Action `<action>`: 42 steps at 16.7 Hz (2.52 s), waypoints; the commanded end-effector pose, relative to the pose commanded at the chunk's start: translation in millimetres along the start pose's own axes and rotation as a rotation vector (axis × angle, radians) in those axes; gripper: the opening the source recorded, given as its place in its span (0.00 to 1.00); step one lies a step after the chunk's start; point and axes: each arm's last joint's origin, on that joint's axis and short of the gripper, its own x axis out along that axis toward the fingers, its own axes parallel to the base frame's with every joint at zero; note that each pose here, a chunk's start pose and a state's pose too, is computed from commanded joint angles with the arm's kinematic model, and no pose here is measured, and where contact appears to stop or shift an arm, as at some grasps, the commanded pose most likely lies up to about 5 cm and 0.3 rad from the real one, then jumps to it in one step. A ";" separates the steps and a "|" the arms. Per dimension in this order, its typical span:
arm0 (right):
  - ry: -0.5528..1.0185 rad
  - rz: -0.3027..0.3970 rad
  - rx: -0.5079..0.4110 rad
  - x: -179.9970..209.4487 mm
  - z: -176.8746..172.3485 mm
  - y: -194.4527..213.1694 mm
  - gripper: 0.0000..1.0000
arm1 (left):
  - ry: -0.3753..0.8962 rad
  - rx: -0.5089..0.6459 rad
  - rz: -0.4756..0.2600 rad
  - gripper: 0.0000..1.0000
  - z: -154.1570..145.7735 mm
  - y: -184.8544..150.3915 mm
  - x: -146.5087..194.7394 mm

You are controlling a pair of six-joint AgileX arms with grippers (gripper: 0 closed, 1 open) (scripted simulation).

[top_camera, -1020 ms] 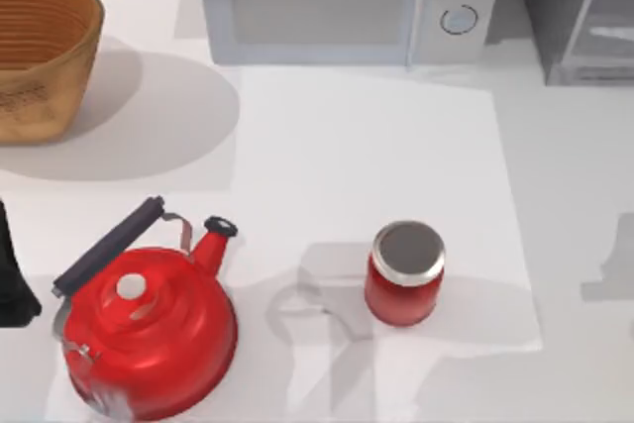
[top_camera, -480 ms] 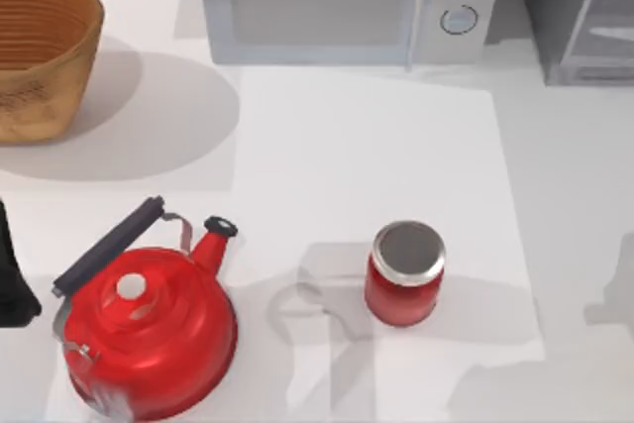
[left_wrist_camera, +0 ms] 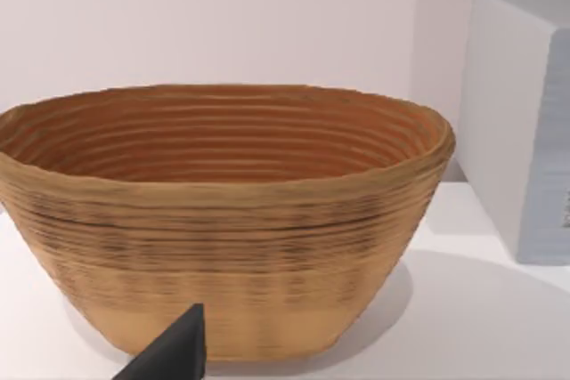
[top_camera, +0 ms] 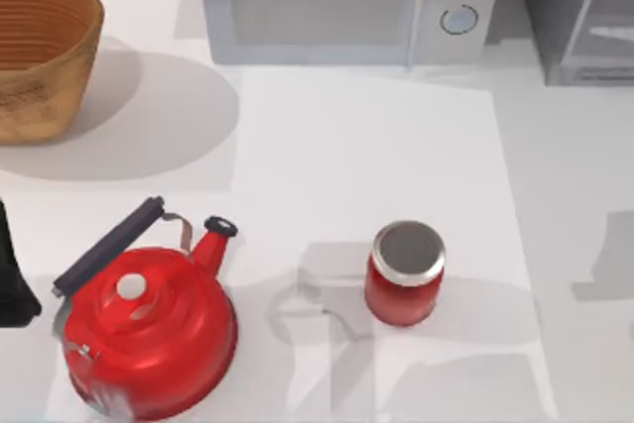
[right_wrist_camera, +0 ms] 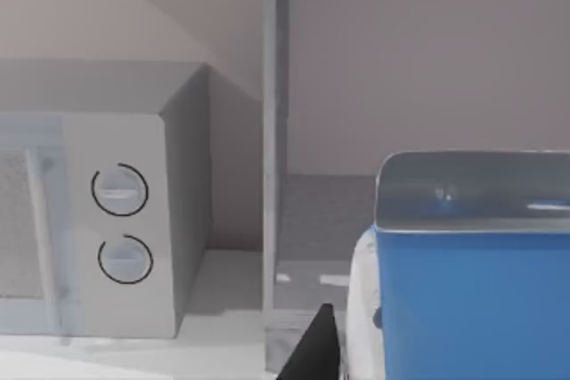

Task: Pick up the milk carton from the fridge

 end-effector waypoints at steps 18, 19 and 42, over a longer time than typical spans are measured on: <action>-0.152 0.447 0.009 205.3 -5.6 90.4 0.00 | 0.000 0.000 0.000 1.00 0.0 0.0 0.0; -0.138 0.478 0.013 211.5 -19.6 98.1 0.00 | 0.000 0.000 0.000 1.00 0.0 0.0 0.0; 0.071 0.717 0.037 232.9 -156.0 161.4 0.00 | 0.000 0.000 0.000 1.00 0.0 0.0 0.0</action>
